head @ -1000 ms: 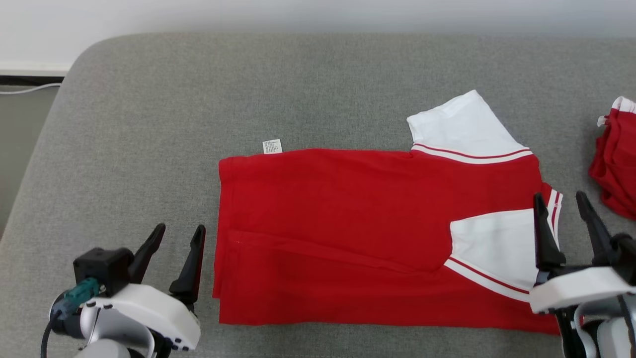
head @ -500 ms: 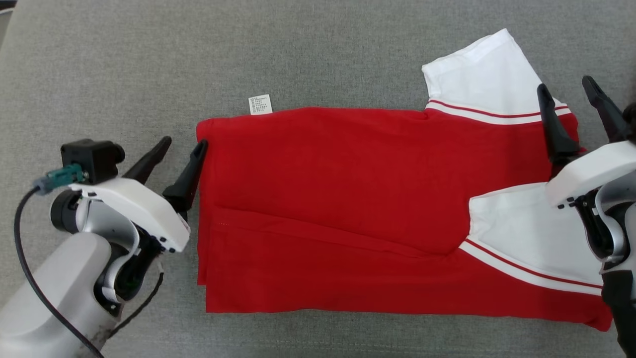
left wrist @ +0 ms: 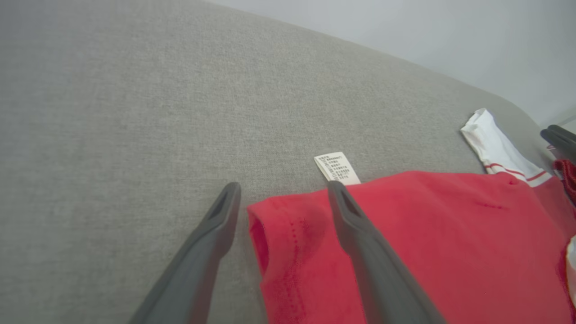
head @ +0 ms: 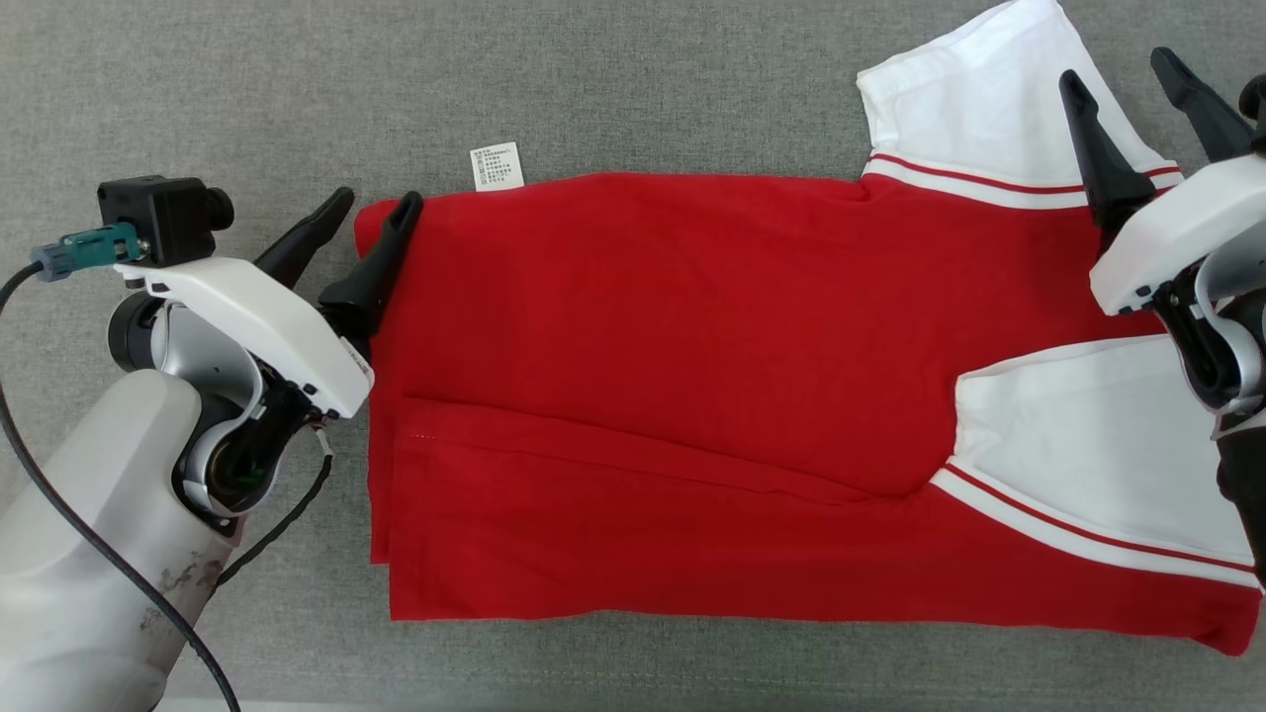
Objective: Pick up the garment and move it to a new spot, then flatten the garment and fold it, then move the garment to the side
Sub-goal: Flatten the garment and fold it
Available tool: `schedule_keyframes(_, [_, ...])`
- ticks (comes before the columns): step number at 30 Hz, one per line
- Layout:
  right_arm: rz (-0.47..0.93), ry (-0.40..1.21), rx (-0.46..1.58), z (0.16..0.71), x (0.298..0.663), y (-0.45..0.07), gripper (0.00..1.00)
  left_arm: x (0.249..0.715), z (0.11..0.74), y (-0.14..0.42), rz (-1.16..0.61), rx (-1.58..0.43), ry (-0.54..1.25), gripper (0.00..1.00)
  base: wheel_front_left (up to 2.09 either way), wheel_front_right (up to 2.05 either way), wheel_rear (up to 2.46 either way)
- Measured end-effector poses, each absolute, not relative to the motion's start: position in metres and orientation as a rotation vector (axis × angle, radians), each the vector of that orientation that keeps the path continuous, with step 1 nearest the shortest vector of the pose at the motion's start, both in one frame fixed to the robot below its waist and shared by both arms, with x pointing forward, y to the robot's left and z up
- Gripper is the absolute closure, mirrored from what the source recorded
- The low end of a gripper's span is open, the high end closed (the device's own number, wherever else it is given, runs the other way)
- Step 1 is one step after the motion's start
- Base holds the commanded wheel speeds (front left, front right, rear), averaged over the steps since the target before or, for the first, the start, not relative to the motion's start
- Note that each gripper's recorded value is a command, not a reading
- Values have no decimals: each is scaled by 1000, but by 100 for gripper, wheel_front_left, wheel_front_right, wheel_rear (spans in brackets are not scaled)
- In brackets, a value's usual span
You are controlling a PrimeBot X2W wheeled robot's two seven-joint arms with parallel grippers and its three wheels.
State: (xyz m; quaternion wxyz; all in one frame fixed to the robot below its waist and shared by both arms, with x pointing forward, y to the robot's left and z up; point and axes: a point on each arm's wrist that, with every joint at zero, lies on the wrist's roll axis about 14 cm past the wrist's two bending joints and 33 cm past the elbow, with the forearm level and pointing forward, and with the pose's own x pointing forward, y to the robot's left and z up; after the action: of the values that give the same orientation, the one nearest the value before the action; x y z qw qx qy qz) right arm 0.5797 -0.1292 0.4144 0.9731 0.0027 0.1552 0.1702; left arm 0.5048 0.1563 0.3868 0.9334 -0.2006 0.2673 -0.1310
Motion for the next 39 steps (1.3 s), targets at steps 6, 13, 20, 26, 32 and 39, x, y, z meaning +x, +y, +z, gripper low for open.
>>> schedule_keyframes(6, [358, 349, -16, 406, 595, -126, 0, 504, 379, 153, -279, -416, 579, 0, 0, 0, 0])
schedule_keyframes(13, [358, 387, -24, 396, 605, -124, 0, 500, 375, 153, -285, -418, 598, 0, 0, 0, 0])
schedule_keyframes(20, [355, 421, -22, 382, 611, -123, 0, 506, 377, 152, -294, -424, 588, 0, 0, 0, 0])
schedule_keyframes(26, [355, 427, -20, 376, 618, -121, 0, 509, 375, 145, -307, -439, 594, 0, 0, 0, 0])
schedule_keyframes(32, [377, 425, -35, 374, 630, -111, 0, 513, 374, 146, -316, -438, 592, 0, 0, 0, 0])
schedule_keyframes(39, [386, 425, -36, 373, 634, -107, 58, 514, 372, 144, -315, -448, 597, 0, 0, 0, 0])
